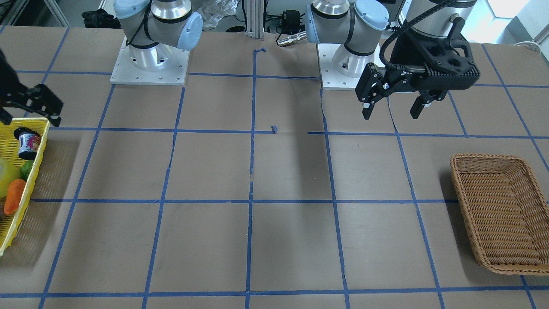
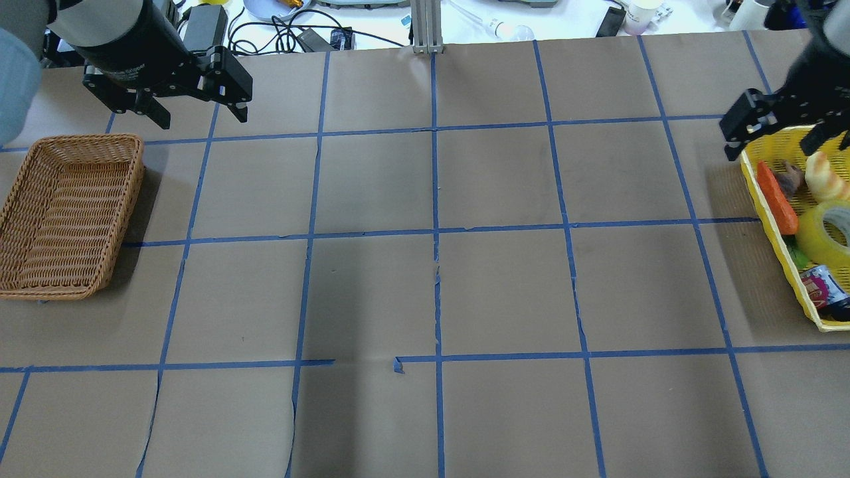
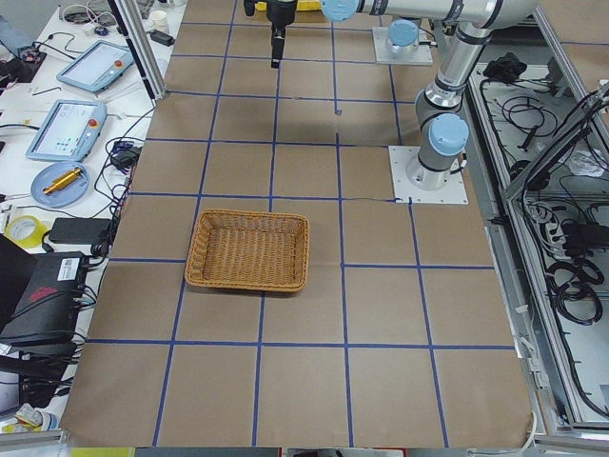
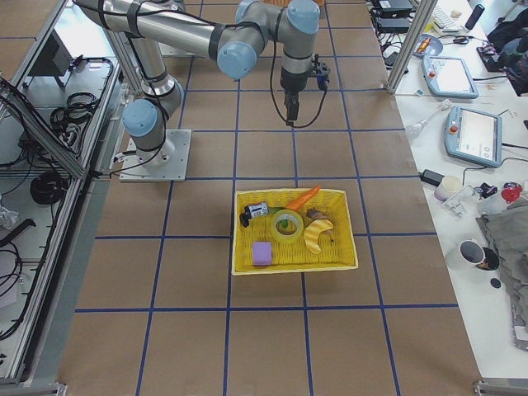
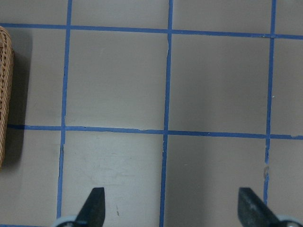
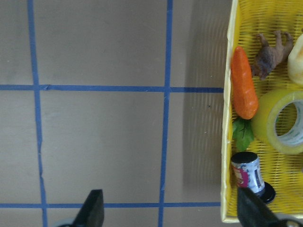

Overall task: Transfer tape with both arms
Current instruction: 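Move the right gripper down into the yellow crate over the tape roll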

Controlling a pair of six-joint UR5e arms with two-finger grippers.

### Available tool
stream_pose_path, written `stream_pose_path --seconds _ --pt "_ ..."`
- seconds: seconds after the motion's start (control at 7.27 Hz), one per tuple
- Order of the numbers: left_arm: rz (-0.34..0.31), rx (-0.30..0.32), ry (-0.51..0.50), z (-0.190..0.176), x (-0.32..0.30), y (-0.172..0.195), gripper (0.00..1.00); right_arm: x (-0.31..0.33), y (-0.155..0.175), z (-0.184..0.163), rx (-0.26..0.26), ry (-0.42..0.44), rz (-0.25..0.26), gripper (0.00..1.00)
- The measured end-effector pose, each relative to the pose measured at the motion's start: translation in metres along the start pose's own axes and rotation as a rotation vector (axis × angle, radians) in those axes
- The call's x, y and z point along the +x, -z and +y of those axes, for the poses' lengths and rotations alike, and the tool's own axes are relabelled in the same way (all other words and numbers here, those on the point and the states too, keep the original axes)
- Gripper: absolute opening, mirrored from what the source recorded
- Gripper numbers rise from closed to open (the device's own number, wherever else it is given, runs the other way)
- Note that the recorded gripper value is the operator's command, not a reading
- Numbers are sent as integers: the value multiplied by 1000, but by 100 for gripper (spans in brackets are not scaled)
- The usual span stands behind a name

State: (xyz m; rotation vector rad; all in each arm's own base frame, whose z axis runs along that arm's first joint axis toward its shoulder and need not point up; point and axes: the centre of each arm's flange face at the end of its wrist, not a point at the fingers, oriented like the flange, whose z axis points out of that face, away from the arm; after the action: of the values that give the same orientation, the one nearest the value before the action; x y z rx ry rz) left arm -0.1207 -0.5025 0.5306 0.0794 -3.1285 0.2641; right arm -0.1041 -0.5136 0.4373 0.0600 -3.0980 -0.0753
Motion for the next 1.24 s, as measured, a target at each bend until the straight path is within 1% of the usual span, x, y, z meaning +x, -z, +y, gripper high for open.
stream_pose_path --seconds 0.28,0.41,0.55,0.83,0.96,1.24 --pt "0 0 0 0 0 0 100 93 -57 1 -23 63 -22 100" --pt "0 0 0 0 0 0 100 125 -87 4 -32 99 -29 100" --pt "0 1 0 0 0 1 100 147 -115 8 -39 113 -30 100" --pt "0 1 -1 0 0 1 100 178 -170 10 -28 176 -17 100" --pt "0 1 -1 0 0 0 100 185 -191 9 -26 192 -14 100" --pt "0 0 -1 0 0 0 100 189 -218 5 -31 188 -23 100"
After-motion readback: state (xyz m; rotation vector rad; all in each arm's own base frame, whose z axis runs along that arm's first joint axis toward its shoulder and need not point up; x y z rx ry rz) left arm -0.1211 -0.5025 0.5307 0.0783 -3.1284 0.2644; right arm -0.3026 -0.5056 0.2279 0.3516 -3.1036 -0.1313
